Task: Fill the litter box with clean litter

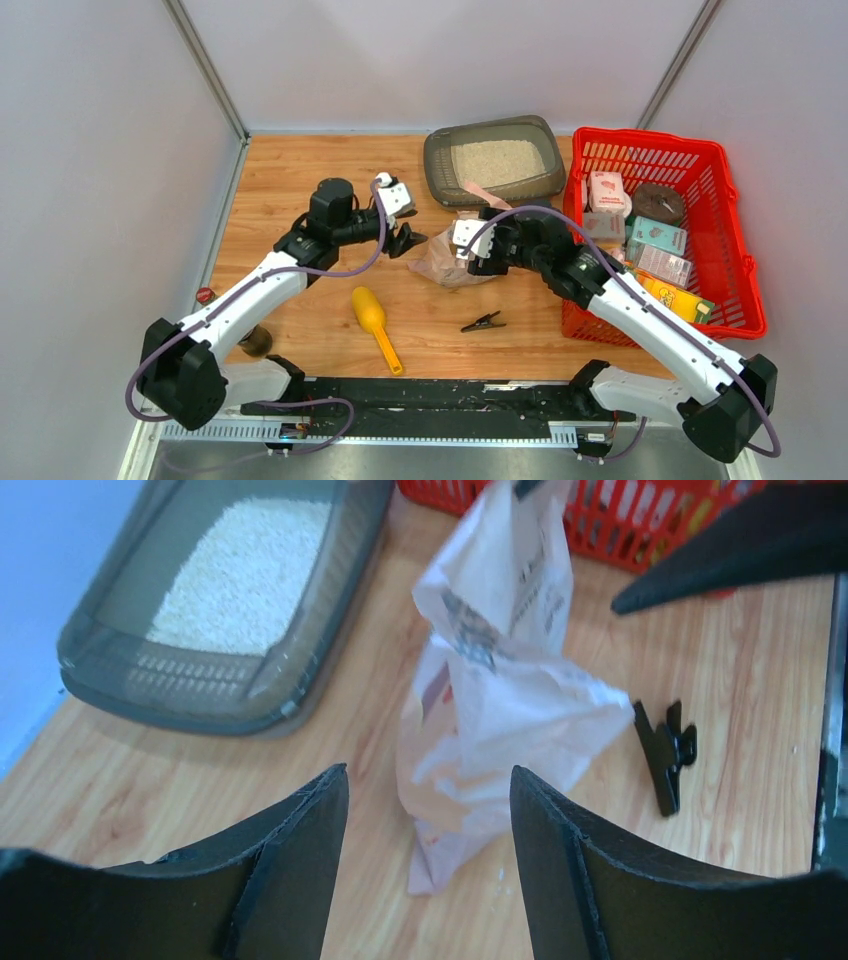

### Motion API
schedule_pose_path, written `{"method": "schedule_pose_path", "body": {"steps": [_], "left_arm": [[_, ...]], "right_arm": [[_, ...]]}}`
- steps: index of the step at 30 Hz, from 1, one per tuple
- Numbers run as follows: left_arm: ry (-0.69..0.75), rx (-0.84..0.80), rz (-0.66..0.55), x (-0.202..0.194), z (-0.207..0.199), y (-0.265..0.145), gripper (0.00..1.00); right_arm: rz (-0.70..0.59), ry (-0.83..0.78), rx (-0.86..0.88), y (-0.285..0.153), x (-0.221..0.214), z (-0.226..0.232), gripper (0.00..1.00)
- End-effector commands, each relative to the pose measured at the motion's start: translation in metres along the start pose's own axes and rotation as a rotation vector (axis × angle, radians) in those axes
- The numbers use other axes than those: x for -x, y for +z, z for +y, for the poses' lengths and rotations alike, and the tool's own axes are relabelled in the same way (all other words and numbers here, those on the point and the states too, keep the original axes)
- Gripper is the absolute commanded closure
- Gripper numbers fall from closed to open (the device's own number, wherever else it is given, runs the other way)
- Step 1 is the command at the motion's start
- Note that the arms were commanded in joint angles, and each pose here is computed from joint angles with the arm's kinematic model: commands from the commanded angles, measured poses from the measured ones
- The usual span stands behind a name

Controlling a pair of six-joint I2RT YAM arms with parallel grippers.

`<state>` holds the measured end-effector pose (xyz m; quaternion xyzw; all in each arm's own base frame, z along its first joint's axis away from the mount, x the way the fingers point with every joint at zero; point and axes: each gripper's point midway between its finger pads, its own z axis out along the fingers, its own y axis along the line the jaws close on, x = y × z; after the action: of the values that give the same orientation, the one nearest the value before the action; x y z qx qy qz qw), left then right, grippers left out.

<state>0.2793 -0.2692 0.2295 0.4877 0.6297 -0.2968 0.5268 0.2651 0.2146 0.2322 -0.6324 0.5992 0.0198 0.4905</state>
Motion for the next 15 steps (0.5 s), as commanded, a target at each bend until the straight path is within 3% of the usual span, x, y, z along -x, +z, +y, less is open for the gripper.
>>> {"method": "schedule_pose_path", "body": {"steps": [1,10,15], "left_arm": [[-0.09,-0.003,-0.104,0.045,0.011,0.013,0.32],[-0.275,-0.11,-0.072,0.048,0.009,0.054,0.32],[-0.244,-0.104,-0.005,0.038,0.004,0.064,0.34]], "right_arm": [[-0.053,-0.03,-0.163,0.001,0.018,-0.04,0.27],[-0.057,-0.081,-0.259,-0.02,0.03,-0.066,0.26],[-0.092,-0.196,-0.27,-0.036,0.037,-0.065,0.21]]}}
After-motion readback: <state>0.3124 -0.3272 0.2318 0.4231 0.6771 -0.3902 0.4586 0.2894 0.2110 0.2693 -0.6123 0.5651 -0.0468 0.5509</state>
